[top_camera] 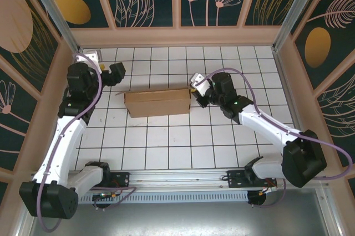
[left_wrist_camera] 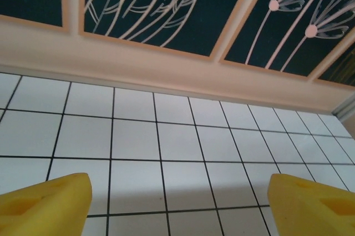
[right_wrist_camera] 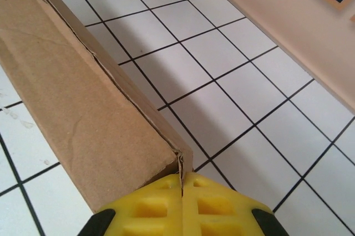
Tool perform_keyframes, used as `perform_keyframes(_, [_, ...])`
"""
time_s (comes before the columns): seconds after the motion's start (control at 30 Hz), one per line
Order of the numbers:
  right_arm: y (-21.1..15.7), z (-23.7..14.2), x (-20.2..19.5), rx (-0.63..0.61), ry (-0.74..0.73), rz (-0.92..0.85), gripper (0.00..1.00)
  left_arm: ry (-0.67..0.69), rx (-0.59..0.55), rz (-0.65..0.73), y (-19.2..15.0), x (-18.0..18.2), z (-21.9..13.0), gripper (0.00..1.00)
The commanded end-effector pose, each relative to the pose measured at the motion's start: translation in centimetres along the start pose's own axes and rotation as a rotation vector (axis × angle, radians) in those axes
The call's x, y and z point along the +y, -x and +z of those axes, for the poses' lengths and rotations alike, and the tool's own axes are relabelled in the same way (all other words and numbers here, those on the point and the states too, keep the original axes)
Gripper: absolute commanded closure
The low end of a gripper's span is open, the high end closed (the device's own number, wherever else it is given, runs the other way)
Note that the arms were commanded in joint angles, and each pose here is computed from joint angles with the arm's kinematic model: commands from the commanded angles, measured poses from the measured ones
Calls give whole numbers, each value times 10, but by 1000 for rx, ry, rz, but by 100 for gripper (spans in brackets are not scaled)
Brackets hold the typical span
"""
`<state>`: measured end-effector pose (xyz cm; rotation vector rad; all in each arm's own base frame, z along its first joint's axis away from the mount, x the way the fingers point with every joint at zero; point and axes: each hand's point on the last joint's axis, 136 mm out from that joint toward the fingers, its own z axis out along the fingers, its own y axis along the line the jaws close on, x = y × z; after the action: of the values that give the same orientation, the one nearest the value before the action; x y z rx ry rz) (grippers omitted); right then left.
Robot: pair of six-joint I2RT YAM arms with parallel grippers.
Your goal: Fold the paper box
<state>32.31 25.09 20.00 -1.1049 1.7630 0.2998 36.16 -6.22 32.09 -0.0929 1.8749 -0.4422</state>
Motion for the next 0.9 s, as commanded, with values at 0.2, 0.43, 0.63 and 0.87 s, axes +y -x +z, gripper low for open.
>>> perform_keyframes(0.2, [5,7,-21,2,51,-55,97,15,-16,111,7,2,12,23])
perform_keyframes(0.43, [-4,12,-28,33,42,-58,97,-135,44,306,-45,-11,1,41])
perform_keyframes(0.63, [-10,8,-36,35,16,-65,96,-231,15,381,-68,-23,-14,44])
perform_keyframes(0.87, [-22,14,-40,58,7,-55,96,-186,23,365,-47,-22,5,40])
